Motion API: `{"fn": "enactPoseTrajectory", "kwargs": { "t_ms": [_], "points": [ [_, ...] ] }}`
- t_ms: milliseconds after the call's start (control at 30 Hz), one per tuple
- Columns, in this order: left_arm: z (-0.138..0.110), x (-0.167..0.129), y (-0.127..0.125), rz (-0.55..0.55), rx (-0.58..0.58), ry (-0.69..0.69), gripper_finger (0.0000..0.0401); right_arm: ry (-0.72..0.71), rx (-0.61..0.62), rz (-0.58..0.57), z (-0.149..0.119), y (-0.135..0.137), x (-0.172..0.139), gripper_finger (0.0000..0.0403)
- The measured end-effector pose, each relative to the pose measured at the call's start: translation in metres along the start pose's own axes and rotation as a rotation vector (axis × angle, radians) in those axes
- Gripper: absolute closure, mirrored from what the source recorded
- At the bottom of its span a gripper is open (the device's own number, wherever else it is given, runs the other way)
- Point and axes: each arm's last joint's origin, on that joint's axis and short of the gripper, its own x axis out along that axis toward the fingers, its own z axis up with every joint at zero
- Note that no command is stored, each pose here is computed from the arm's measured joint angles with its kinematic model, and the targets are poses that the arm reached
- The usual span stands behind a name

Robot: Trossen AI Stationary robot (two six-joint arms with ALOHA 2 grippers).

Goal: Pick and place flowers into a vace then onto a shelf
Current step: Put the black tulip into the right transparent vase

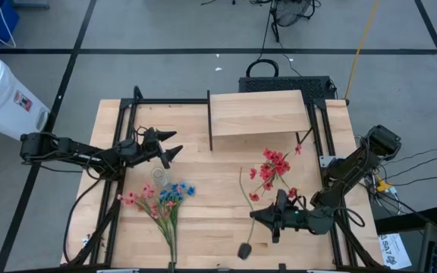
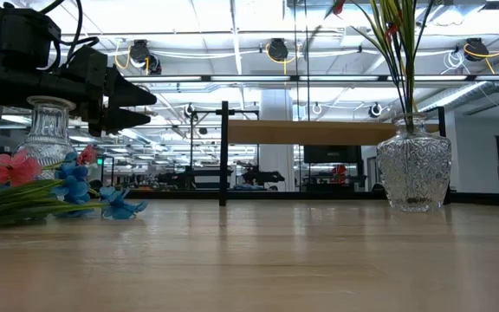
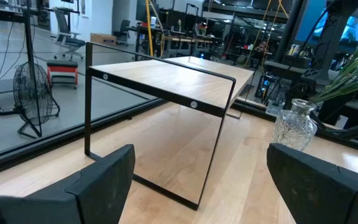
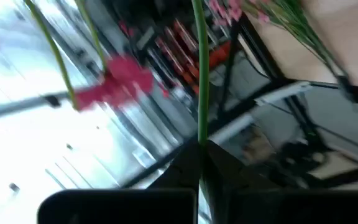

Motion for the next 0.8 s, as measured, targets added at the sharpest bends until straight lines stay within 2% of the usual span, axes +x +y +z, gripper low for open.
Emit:
{"fn": "enactPoseTrajectory", "kwargs": {
  "t_ms": [133, 300, 333, 533, 667, 800],
  "points": [
    [0.000, 0.000, 0.000, 0.000, 0.000, 0.000, 0.0036, 0.028, 0.042, -0.026, -0.003, -0.003, -0.004, 0.0403],
    [0.000, 0.000, 0.000, 0.000, 0.000, 0.000, 0.0036, 0.005, 0.338, -0.032, -0.002, -0.005, -0.006, 0.0403],
    [0.000, 0.000, 0.000, 0.000, 0.000, 0.000, 0.0036, -0.012, 0.373, -0.012, -0.002, -0.005, -0.007, 0.0403],
    [0.000, 0.000, 0.000, 0.000, 0.000, 0.000, 0.0036, -0.013, 0.381, 0.103, -0.011, 0.000, -0.019, 0.0403],
    [0.000, 0.000, 0.000, 0.000, 0.000, 0.001, 0.0036, -0.105, 0.526, 0.238, -0.014, -0.003, -0.035, 0.0403],
    [0.000, 0.000, 0.000, 0.000, 0.000, 0.000, 0.0036, -0.100, 0.572, 0.256, -0.019, -0.003, -0.043, 0.0403]
  ]
}}
